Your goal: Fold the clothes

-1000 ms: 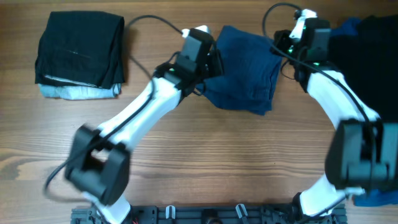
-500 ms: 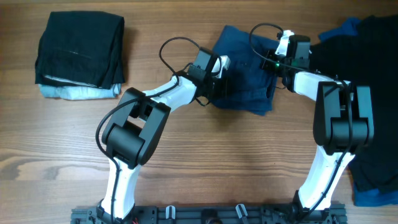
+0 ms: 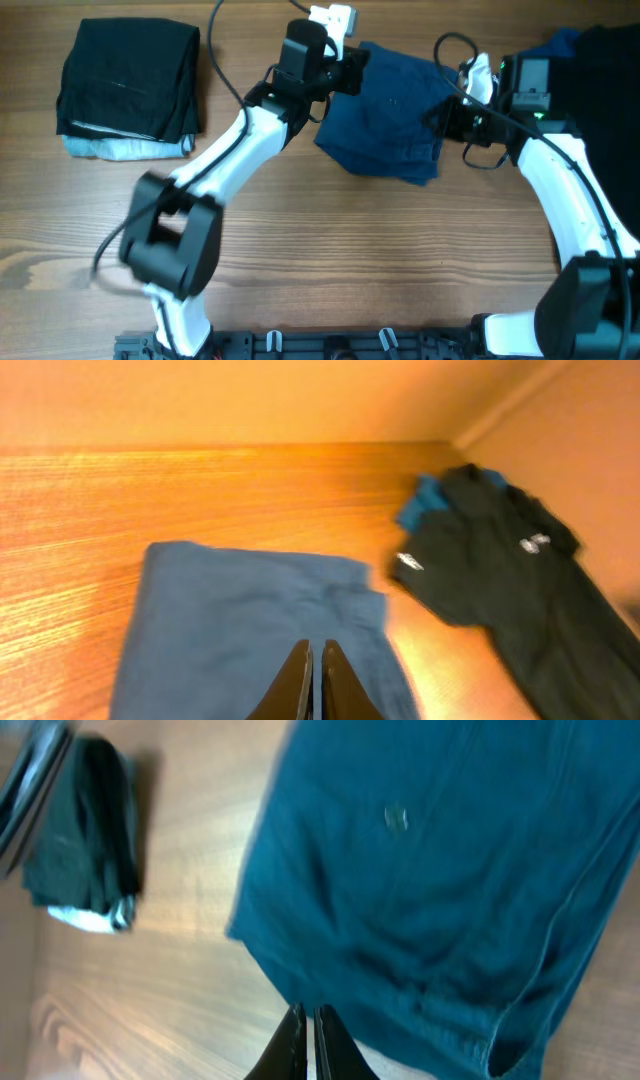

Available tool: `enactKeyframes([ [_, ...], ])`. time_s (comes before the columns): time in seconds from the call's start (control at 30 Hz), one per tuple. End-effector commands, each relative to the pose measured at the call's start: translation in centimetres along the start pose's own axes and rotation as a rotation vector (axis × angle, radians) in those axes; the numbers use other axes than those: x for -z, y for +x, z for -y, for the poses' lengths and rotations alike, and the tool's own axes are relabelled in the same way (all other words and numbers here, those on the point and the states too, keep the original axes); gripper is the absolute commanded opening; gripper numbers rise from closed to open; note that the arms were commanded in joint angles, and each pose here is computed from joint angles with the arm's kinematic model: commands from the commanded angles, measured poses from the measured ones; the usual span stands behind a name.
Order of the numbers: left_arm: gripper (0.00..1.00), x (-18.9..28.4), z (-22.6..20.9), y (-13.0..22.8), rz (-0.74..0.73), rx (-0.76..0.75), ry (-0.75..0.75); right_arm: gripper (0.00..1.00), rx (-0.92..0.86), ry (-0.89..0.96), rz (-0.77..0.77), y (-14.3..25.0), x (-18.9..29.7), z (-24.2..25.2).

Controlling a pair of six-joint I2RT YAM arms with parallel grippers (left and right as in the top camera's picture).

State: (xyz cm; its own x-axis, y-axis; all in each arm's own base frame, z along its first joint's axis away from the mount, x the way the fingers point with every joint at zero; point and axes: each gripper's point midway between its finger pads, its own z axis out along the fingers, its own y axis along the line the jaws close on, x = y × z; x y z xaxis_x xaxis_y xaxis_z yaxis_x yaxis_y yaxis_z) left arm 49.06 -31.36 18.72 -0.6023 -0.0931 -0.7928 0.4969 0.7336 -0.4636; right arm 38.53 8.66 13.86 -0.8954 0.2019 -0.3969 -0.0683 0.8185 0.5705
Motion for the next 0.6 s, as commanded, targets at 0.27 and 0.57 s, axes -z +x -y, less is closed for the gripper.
enactKeyframes([
  [0.27, 0.04, -7.6, -11.4, 13.9, -0.191, 0.212, -0.107, 0.04, -0.2, 0.272, -0.082, 9.9, -7.0, 11.4],
  [0.57, 0.04, -2.9, -3.6, 2.8, -0.027, 0.126, 0.066, 0.04, -0.13, 0.045, -0.024, 5.7, -3.0, 4.0],
])
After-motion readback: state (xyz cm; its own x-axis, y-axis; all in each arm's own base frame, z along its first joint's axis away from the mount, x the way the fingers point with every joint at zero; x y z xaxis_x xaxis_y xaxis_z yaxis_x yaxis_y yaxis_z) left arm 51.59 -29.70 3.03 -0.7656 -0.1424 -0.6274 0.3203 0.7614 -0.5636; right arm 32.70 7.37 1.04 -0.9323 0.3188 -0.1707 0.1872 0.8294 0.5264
